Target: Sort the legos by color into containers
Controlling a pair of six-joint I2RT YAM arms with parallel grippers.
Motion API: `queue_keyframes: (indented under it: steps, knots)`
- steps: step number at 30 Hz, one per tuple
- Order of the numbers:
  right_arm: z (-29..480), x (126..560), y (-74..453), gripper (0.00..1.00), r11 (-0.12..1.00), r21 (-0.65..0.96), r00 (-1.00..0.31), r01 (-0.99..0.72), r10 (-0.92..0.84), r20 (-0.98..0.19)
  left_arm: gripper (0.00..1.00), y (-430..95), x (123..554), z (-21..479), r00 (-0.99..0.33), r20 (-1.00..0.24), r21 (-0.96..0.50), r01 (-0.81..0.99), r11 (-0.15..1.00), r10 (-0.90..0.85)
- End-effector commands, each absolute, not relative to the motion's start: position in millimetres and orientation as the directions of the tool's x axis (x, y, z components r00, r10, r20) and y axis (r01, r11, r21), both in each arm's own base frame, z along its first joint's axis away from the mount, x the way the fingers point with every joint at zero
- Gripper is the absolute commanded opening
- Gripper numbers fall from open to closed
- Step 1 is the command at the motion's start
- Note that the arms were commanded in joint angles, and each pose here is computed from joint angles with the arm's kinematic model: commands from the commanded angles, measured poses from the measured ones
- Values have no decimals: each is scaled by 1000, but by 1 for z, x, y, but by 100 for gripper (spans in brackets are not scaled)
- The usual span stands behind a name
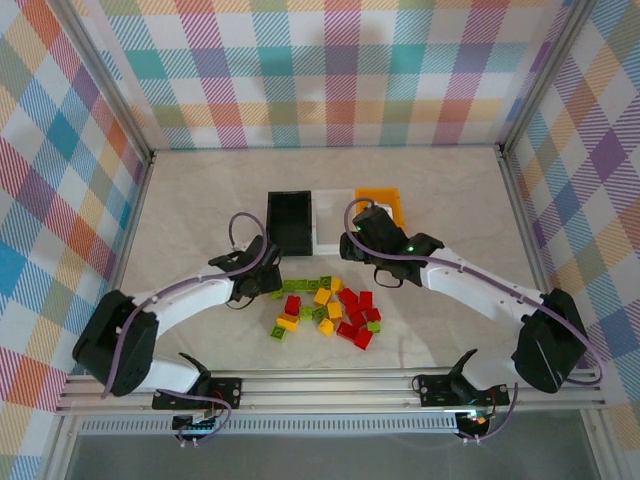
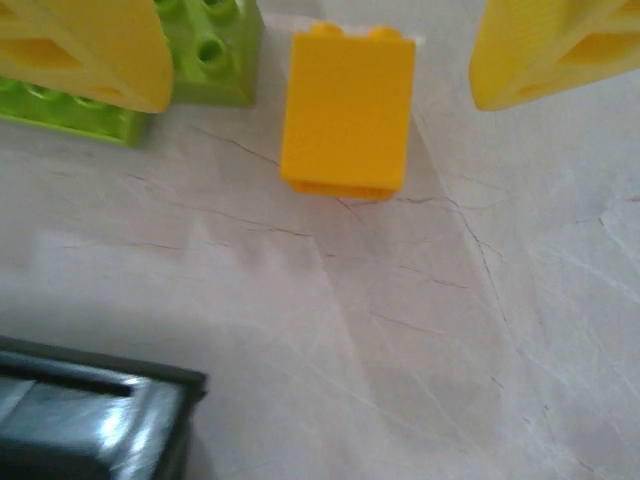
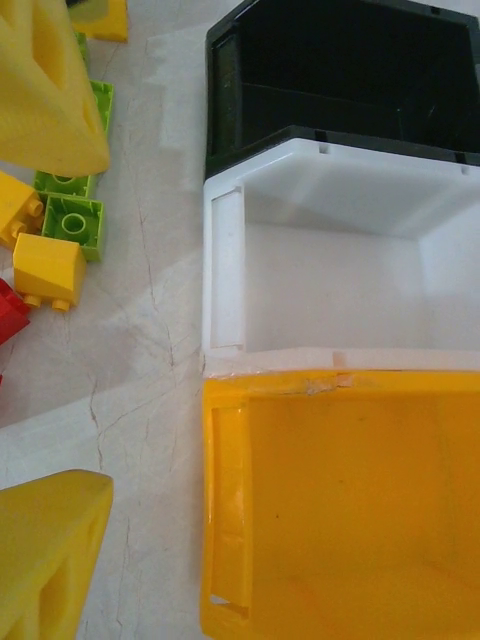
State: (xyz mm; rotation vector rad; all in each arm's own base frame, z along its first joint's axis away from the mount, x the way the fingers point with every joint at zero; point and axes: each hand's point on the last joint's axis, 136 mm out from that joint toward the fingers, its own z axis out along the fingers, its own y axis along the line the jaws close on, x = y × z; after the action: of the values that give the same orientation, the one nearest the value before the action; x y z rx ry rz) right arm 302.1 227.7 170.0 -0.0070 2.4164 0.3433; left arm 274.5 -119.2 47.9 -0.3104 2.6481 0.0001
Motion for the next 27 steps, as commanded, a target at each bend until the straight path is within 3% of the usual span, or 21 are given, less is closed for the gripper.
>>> queue_keyframes:
  steps: [1,8,14,21,27]
  knots:
    - [181,300,220,78,962,260,-745,-90,108,-658,73,-119,291,47,-846,-487,-40,-226,973,-216]
    - [186,297,213,78,958,275,-734,-83,128,-667,48,-104,281,27,-868,-452,50,-255,966,-206]
    - [181,296,208,78,959,278,-738,-65,141,-659,27,-107,278,54,-847,-481,-7,-254,967,-226]
    - [164,290,198,78,961,274,-757,-34,154,-634,24,-145,325,142,-775,-587,-134,-190,973,-232]
    - [151,280,186,78,967,256,-776,-12,152,-613,25,-176,388,152,-753,-624,-108,-182,977,-209]
